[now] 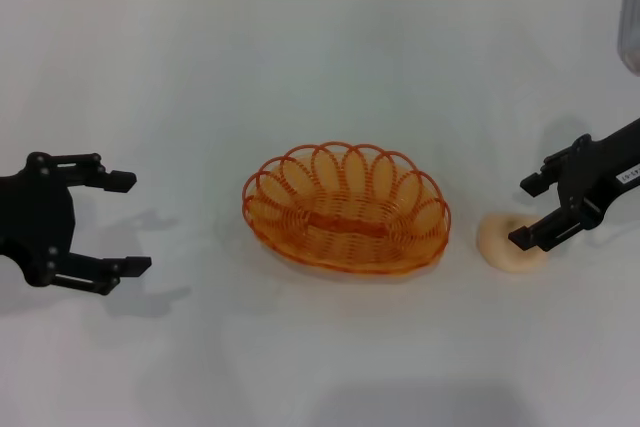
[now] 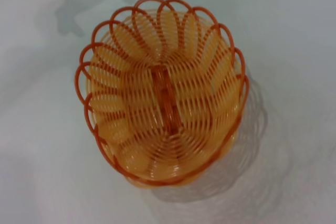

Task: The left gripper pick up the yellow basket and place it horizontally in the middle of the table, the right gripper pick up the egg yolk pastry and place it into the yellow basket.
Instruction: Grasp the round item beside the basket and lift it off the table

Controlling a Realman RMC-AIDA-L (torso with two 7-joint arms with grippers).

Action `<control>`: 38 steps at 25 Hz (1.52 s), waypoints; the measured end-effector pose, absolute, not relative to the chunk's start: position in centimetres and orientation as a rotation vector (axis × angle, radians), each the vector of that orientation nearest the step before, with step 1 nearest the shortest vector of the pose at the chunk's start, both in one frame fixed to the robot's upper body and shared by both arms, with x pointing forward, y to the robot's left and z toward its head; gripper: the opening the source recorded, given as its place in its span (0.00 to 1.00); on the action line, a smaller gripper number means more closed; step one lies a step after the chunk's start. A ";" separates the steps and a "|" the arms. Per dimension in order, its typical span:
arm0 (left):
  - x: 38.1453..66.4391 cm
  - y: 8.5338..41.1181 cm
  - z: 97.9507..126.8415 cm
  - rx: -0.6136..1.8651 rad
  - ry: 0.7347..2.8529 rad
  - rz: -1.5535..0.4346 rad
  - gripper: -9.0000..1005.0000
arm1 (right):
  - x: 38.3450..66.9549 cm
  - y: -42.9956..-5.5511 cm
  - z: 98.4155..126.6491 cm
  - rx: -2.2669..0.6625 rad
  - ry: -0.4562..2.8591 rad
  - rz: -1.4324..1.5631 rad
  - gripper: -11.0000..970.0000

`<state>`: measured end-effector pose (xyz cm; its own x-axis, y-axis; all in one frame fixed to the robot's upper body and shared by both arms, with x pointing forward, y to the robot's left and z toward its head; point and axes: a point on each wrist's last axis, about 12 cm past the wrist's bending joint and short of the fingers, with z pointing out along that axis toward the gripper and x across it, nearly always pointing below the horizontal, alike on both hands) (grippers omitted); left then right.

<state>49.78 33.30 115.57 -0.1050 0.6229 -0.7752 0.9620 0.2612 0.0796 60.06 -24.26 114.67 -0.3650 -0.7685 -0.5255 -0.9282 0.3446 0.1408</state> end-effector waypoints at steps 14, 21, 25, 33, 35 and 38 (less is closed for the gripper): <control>50.2 32.8 115.5 1.460 1.817 -0.587 0.89 | 59.7 -24.4 114.0 -1.556 2.278 0.575 0.70; 50.3 32.4 115.3 1.480 1.821 -0.587 0.89 | 59.8 -24.3 114.1 -1.580 2.275 0.568 0.41; 50.3 32.4 115.3 1.480 1.822 -0.587 0.89 | 59.8 -24.2 114.3 -1.580 2.266 0.568 0.23; 50.1 32.5 115.2 1.480 1.829 -0.592 0.89 | 60.3 -24.1 115.8 -1.579 2.218 0.556 0.14; 50.1 32.5 115.1 1.480 1.832 -0.592 0.89 | 60.5 -24.0 118.1 -1.556 2.161 0.536 0.12; 50.0 32.6 115.1 1.478 1.835 -0.590 0.89 | 60.8 -23.1 119.9 -1.548 2.106 0.517 0.10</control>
